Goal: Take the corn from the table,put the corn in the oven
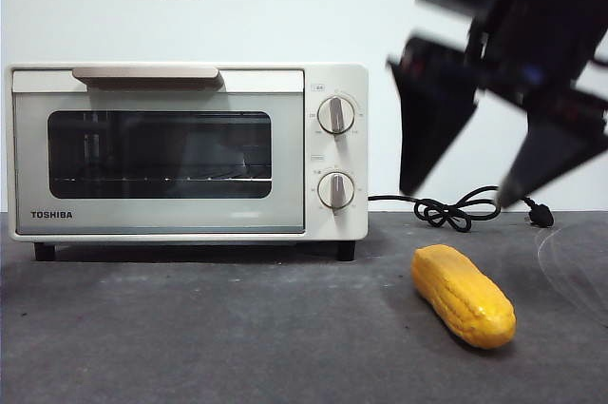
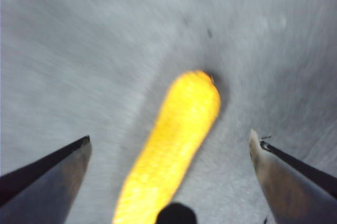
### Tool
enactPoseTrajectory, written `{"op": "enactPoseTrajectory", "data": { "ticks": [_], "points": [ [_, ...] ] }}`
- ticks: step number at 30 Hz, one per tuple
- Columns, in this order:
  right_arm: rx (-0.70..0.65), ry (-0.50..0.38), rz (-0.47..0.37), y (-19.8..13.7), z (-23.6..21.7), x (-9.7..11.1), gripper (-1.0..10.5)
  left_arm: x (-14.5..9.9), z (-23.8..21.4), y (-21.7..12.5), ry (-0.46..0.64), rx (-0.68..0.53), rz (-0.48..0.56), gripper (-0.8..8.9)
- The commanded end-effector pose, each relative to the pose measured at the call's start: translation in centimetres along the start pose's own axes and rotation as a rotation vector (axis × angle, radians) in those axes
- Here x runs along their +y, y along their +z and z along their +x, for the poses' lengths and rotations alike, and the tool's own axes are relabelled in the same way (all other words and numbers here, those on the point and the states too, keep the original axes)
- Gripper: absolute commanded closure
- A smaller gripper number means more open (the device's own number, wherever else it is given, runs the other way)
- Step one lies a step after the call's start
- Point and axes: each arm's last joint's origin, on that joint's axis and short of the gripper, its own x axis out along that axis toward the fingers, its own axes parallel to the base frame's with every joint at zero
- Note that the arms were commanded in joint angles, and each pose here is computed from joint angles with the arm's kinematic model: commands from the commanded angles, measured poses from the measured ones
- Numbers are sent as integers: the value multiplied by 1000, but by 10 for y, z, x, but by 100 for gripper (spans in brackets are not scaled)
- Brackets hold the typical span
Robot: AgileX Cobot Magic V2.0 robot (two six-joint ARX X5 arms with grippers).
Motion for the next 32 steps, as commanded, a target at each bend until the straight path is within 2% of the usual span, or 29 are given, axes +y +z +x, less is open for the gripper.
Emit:
{"op": "enactPoseTrajectory", "data": {
  "ticks": [1, 11, 19, 26, 32],
  "points": [
    [37, -5, 9, 0, 15, 1, 442, -1, 0, 1, -10, -2, -1, 817],
    [132, -19, 17, -4, 50, 0, 476, -1, 0, 1, -9, -1, -2, 817],
    [153, -22, 17, -6, 54, 0, 958, -1, 0, 0, -7, 7, -6, 817],
    [112, -15, 15, -1, 42, 1, 962, 2, 5, 0, -4, 23, -12, 819],
    [8, 1, 13, 15, -3, 4, 962, 2, 15, 2, -30, 31, -6, 819]
  ]
}}
